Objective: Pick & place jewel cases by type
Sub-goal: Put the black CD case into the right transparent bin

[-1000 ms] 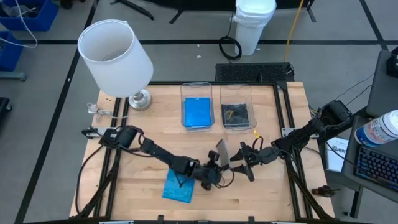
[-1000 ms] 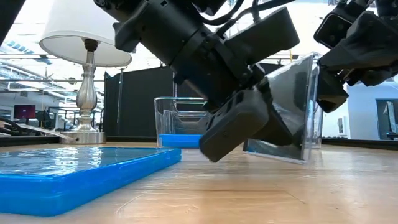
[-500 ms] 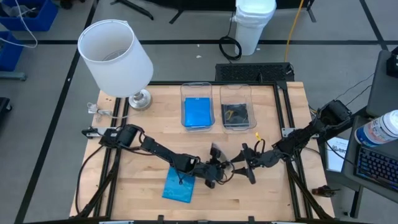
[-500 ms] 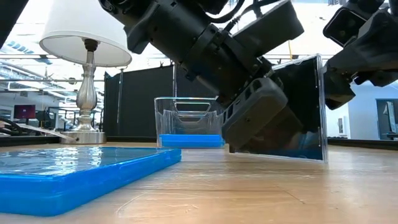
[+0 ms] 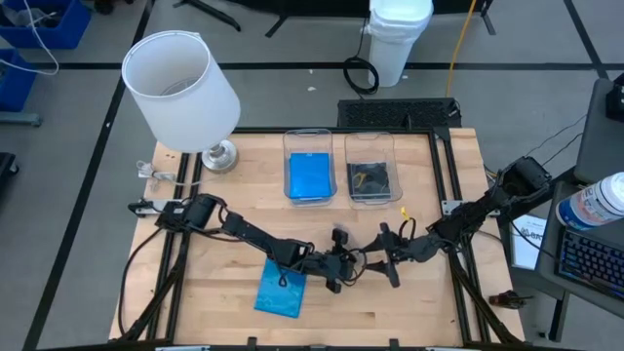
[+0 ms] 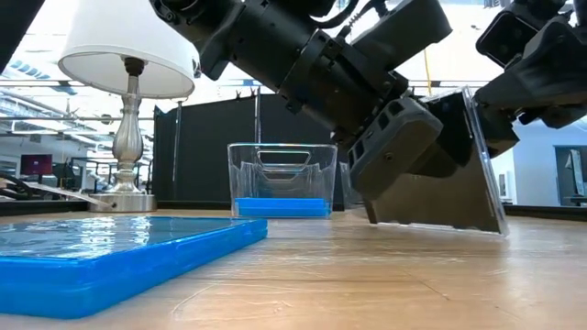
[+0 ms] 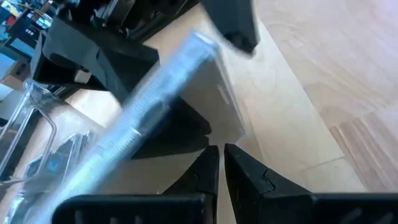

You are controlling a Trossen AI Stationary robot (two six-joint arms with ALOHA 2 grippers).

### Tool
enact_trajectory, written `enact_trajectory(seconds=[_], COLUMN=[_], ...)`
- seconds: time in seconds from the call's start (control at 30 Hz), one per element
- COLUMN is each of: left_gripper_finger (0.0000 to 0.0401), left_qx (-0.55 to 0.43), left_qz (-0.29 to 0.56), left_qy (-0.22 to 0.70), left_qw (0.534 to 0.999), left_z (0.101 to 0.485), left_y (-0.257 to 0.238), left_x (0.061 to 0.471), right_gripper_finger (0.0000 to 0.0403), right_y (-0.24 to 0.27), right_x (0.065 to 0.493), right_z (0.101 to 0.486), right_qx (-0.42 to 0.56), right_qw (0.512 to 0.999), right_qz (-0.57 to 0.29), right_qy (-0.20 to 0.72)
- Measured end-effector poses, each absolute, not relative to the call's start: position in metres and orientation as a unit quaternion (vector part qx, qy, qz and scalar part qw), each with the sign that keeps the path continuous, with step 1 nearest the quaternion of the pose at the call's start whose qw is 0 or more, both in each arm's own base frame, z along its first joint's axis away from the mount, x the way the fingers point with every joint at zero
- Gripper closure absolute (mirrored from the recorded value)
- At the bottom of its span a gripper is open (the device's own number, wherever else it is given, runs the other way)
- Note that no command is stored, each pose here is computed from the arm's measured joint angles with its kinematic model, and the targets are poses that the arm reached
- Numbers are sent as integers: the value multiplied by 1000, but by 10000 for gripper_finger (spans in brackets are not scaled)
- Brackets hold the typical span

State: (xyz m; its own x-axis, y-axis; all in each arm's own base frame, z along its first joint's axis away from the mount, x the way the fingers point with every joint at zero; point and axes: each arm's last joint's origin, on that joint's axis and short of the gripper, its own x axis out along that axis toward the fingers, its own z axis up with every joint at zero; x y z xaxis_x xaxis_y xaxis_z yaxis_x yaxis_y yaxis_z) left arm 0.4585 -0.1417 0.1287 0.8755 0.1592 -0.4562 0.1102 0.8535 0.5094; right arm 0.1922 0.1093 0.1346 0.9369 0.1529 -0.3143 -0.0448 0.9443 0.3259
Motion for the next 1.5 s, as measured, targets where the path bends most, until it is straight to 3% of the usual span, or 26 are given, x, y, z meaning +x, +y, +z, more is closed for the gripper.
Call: enact_trajectory(seconds=[0.57, 0.9, 1.3, 1.5], left_gripper_finger=[366, 366, 366, 366], left_qx=[330, 326, 297, 286], left_qz=[34, 24, 23, 17], left_qy=[236, 235, 206, 211], left_qw=[914, 916, 932, 934], left_z=[133, 140, 162, 162], left_y=[-144, -133, -110, -104], left_x=[459, 468, 485, 487], right_gripper_finger=[181, 181, 183, 223], right_y=[108, 115, 115, 109], right_x=[190, 182, 169, 173], right_z=[129, 124, 108, 99], right_qx=[146, 68, -14, -6], right_qw=[969, 973, 968, 962], right_qz=[37, 42, -61, -100], right_qy=[195, 216, 244, 254])
